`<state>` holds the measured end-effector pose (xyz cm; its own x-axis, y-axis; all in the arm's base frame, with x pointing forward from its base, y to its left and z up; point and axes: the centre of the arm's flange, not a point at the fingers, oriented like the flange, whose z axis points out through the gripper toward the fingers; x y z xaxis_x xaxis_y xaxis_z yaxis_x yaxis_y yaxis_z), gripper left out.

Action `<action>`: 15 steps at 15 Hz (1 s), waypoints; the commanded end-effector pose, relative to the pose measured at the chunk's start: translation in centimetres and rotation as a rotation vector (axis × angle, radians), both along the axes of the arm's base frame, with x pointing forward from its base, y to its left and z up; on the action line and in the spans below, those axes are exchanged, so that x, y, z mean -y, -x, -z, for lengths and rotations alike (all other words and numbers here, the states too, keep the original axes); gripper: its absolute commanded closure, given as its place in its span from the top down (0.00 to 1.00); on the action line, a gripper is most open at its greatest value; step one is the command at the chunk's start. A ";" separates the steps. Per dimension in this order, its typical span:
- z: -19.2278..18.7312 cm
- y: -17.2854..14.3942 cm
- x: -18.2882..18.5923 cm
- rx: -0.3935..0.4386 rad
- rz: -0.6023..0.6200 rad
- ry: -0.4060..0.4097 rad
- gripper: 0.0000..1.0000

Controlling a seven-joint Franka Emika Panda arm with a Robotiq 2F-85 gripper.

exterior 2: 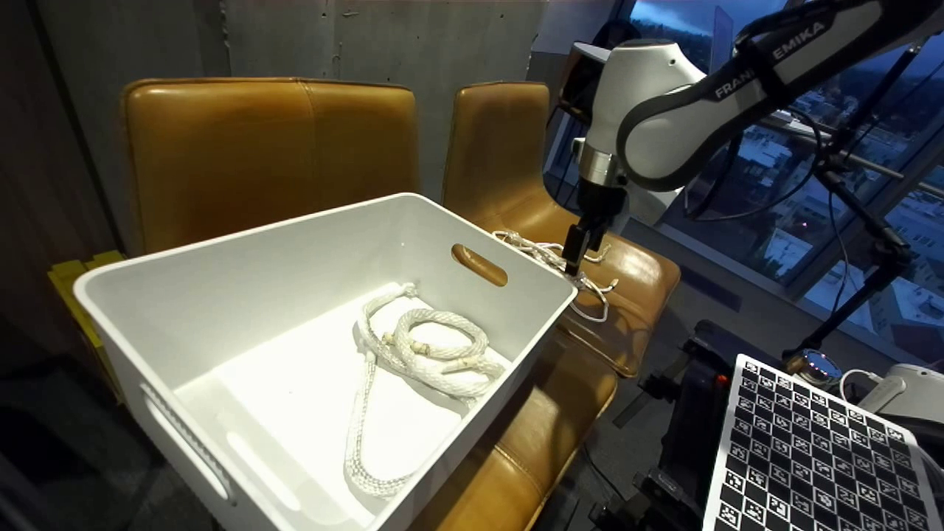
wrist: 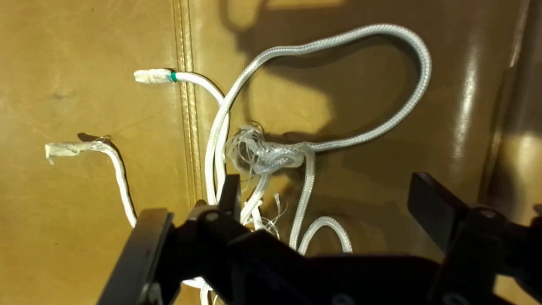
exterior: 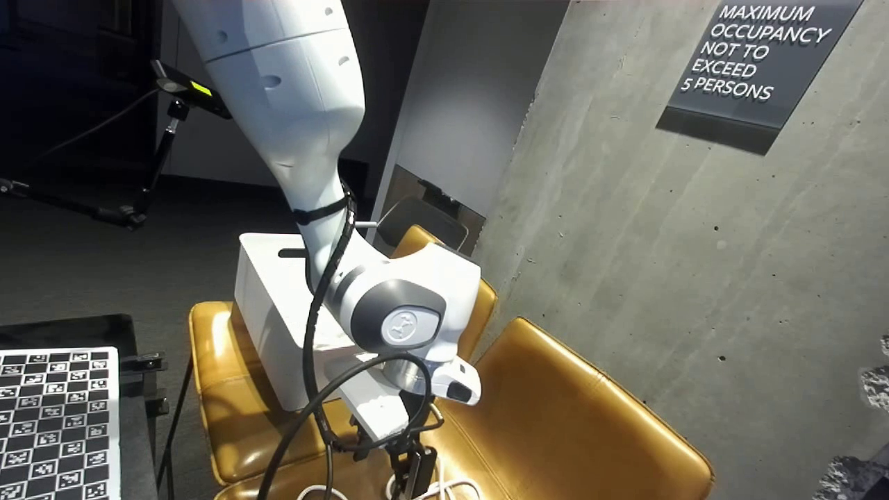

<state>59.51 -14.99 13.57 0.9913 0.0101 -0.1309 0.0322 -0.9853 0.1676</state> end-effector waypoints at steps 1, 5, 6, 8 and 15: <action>2.0 -2.2 0.3 0.005 0.000 0.033 1.00; 3.4 -3.5 1.4 -0.001 0.020 0.047 1.00; 3.6 -3.6 1.6 0.000 0.025 0.052 1.00; 3.7 -3.4 1.9 -0.010 0.045 0.050 1.00; 5.9 -2.7 2.5 -0.043 0.105 0.058 0.58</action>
